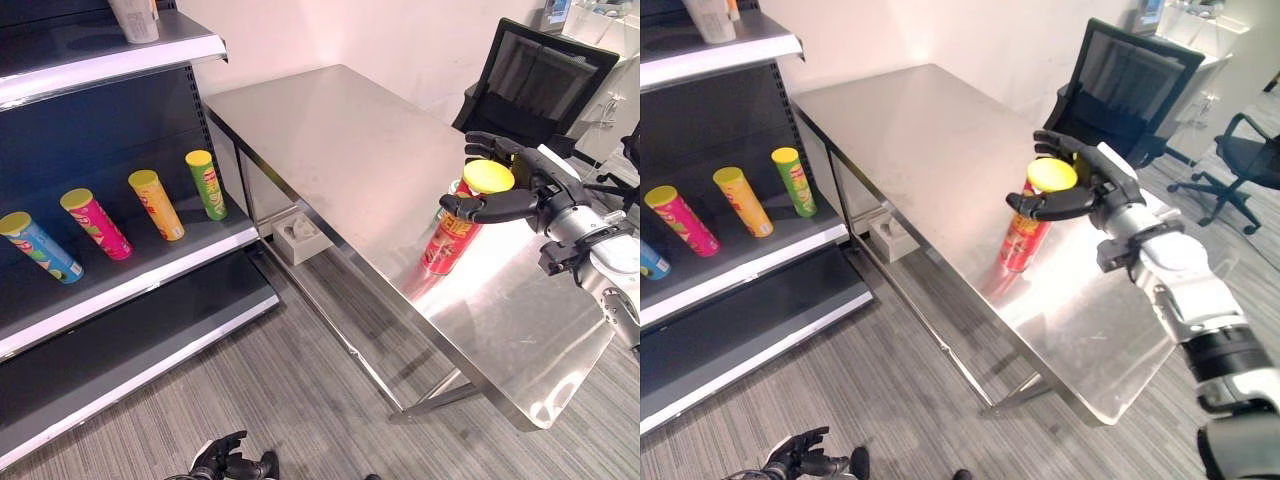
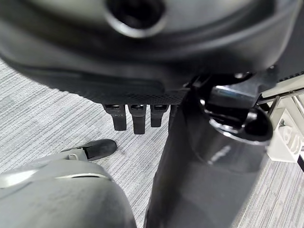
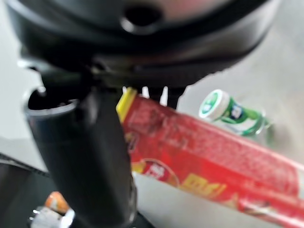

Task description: Put the goods on the table back onto the shelves and tidy them up.

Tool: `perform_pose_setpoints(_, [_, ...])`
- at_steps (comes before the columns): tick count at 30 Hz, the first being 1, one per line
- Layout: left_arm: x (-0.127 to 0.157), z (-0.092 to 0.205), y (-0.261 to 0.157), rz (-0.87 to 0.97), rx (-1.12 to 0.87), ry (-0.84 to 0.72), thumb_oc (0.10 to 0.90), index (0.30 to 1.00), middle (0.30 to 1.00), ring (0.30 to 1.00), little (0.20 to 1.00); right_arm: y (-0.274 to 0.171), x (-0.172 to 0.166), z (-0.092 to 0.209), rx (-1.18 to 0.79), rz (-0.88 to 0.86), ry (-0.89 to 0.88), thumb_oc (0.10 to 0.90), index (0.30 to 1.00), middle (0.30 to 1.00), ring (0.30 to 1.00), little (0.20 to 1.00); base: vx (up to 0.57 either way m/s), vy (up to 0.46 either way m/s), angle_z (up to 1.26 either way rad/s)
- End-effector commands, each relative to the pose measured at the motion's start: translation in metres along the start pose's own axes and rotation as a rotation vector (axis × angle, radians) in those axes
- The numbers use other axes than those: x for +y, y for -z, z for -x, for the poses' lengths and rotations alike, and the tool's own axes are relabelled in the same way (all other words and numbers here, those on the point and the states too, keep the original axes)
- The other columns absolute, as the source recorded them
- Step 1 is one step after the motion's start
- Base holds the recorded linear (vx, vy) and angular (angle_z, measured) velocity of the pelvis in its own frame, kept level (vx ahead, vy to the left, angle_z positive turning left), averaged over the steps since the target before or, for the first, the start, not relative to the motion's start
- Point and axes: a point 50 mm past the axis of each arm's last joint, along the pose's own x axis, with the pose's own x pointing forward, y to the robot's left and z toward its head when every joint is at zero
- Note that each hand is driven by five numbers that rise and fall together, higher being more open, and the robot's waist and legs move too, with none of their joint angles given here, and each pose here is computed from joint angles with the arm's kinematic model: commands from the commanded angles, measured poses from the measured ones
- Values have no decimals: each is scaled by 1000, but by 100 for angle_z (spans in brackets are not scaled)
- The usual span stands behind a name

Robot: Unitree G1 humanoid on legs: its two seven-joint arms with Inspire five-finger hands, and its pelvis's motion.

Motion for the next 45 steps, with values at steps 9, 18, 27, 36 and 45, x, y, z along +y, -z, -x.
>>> perform_pose_setpoints(9, [11,-1,-10,-99,-33,3,800,900,900,900,900,-67,-43,-6,-104,247,72,800,900,900,900,900,0,0,0])
perform_pose_setpoints(18, [12,-1,-10,-104,-31,5,800,900,900,900,900,-59,-32,-14,-41,253,3,400,300,300,300,300,0,0,0])
perform_pose_setpoints(27, [13,-1,-9,-85,-22,-4,800,900,900,900,900,-56,-21,-20,-15,269,-56,400,300,300,300,300,-3,0,1])
perform_pose_setpoints(36, [23,1,-16,-1,-70,-67,800,900,900,900,900,-79,-15,-2,-328,81,82,400,300,300,300,300,-5,-23,0])
perform_pose_setpoints(45, [28,7,-9,171,-93,-124,800,900,900,900,900,-136,6,16,-728,34,162,400,300,300,300,300,-107,-167,28])
